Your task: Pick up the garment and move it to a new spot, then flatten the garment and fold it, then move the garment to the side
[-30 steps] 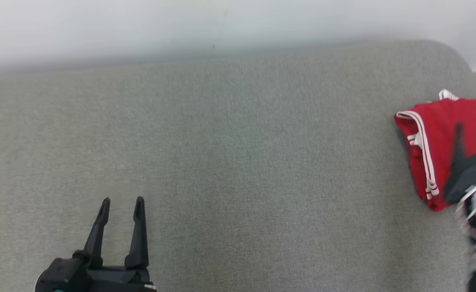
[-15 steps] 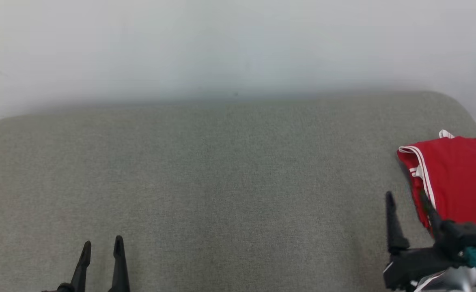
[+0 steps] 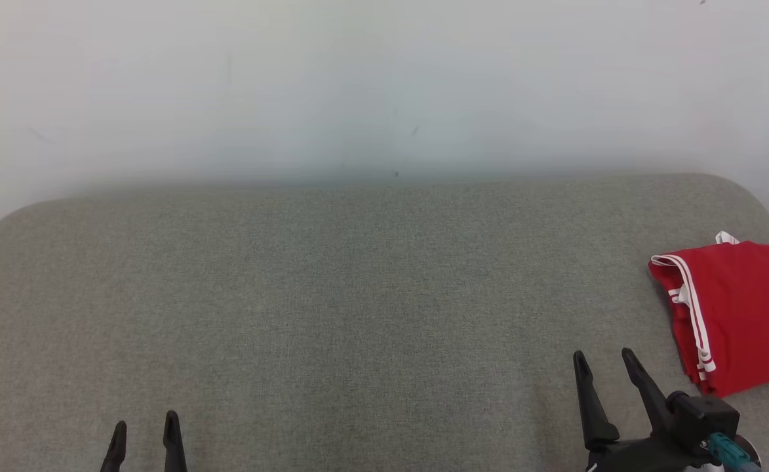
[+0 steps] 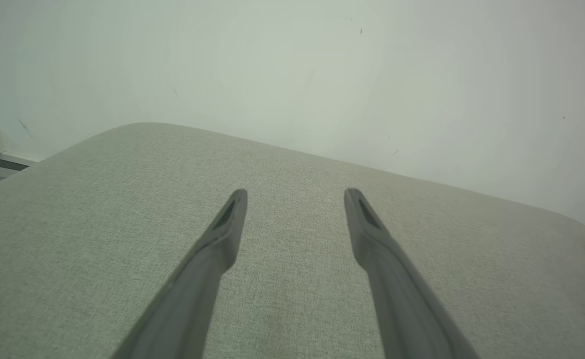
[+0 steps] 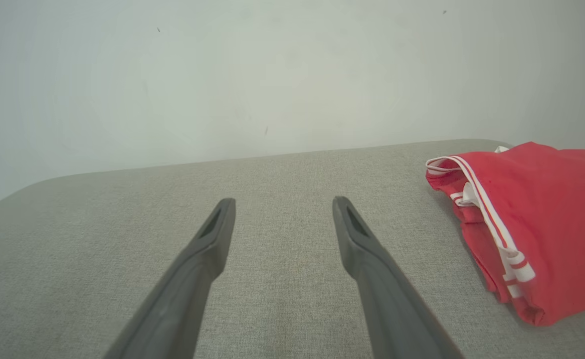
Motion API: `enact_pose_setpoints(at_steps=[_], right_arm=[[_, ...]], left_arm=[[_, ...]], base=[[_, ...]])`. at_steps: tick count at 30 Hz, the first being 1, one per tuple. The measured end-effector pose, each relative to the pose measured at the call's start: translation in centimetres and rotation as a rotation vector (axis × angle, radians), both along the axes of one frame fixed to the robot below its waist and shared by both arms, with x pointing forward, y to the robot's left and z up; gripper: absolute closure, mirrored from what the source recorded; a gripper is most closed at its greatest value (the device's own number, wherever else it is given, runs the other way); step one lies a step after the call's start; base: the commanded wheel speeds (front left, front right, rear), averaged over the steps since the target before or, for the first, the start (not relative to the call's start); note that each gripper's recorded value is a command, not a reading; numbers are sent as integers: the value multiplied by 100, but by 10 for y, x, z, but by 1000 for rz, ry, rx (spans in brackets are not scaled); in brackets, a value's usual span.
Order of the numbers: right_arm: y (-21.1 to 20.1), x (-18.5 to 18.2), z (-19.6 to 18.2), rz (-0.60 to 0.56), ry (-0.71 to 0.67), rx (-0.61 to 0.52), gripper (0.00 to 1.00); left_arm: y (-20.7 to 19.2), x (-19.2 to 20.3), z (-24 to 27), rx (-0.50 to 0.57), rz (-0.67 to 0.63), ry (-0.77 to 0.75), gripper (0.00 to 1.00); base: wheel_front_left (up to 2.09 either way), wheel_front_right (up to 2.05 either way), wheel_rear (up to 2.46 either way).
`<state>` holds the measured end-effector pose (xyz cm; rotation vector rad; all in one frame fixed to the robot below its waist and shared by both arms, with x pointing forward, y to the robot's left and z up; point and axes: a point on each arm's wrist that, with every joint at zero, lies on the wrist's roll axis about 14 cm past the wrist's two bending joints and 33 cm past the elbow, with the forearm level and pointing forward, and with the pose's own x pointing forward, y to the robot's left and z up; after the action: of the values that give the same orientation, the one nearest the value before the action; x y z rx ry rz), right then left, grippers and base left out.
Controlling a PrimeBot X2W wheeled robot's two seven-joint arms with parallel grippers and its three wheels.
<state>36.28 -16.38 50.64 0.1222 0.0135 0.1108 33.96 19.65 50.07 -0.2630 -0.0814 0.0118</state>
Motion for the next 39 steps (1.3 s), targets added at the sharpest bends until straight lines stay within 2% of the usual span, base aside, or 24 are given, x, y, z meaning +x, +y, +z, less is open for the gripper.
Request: enact_pose_setpoints(at_steps=[6,25,26,32,39], right_arm=[[1,-2,-12,0,37,13,0],[9,1,-17,26,53,21,0],[10,0,-19,26,59,22,100],[7,-16,-53,17,171,32,100],[-1,-14,-53,-25,186,161,100]], left_arm=[[-1,-2,-3,1,-5,10,0],[-4,-2,-8,-5,-11,24,0],[-4,-2,-9,-5,-11,28,100],[-6,-6,-29,-24,-11,95,100],[-4,-5,-35,-146,9,125,100]], base=[[0,0,0],[0,0,0],[0,0,0],[0,0,0],[0,0,0]])
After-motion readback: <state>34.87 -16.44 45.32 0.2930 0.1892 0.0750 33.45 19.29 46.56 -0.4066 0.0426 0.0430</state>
